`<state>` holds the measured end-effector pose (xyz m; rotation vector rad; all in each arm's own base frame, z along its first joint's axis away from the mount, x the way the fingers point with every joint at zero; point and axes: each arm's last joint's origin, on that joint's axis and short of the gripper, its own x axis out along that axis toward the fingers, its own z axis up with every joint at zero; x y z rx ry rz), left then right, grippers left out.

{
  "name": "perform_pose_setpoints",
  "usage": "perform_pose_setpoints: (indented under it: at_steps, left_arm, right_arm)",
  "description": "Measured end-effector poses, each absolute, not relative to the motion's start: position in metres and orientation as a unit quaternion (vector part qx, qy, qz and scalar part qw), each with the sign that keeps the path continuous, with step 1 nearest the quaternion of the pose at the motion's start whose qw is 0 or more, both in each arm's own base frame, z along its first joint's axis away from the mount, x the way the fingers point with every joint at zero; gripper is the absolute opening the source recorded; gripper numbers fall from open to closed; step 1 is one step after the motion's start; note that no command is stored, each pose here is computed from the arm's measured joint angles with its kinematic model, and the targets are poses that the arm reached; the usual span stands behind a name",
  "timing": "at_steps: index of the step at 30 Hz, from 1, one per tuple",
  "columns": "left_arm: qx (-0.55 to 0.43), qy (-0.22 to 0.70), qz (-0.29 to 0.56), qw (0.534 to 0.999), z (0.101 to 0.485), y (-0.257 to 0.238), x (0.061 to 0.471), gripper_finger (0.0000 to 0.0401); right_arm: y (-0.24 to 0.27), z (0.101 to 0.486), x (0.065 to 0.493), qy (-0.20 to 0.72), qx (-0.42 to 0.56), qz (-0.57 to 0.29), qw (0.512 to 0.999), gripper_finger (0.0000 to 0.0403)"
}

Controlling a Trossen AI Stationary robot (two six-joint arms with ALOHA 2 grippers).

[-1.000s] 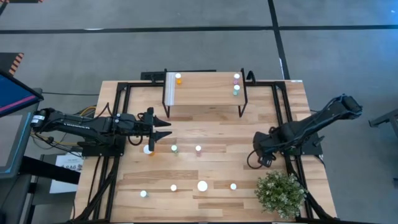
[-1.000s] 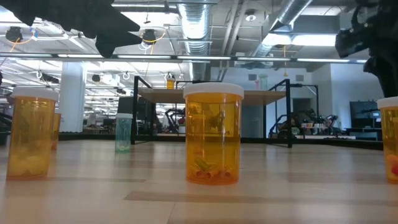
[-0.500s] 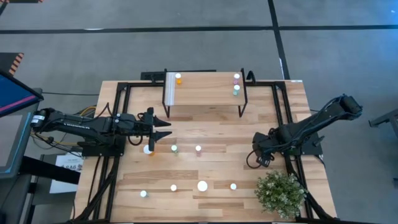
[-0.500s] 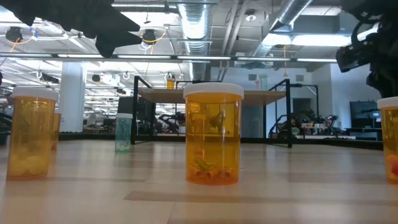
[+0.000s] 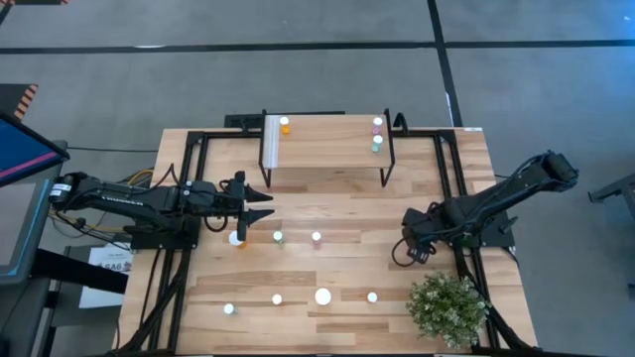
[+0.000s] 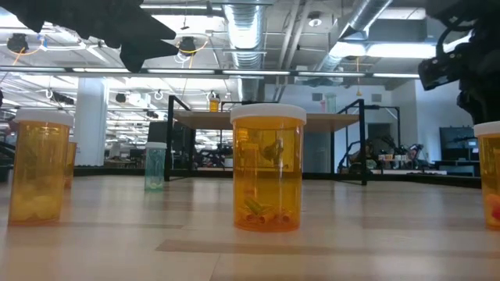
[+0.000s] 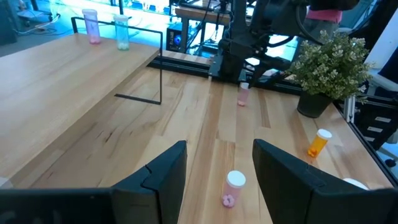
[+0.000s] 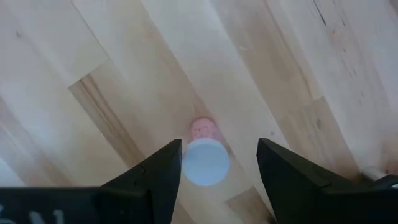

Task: Pick and place medicine bottles onto shelf by color
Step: Put the right pink pill bottle on the shelf

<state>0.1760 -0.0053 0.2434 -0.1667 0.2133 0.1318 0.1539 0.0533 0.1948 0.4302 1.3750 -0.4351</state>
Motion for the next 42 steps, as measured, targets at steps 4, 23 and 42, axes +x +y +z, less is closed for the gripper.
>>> perform_pose_setpoints:
  at_steps: [4,23,42]
  left_arm:
    - [-0.083,0.106,0.066,0.989,0.243,-0.005,0.176,0.0171]
    - [-0.084,0.106,0.066,0.989,0.243,-0.005,0.176,0.0171]
    - [-0.084,0.099,0.065,0.989,0.245,-0.005,0.176,0.0171]
  right_arm:
    - [0.054,0.193,0.155,0.621,0.199,-0.196,0.733,0.0232]
    - [0.052,0.178,0.15,0.626,0.206,-0.203,0.724,0.018]
    - [0.054,0.213,0.17,0.586,0.216,-0.165,0.763,0.0137]
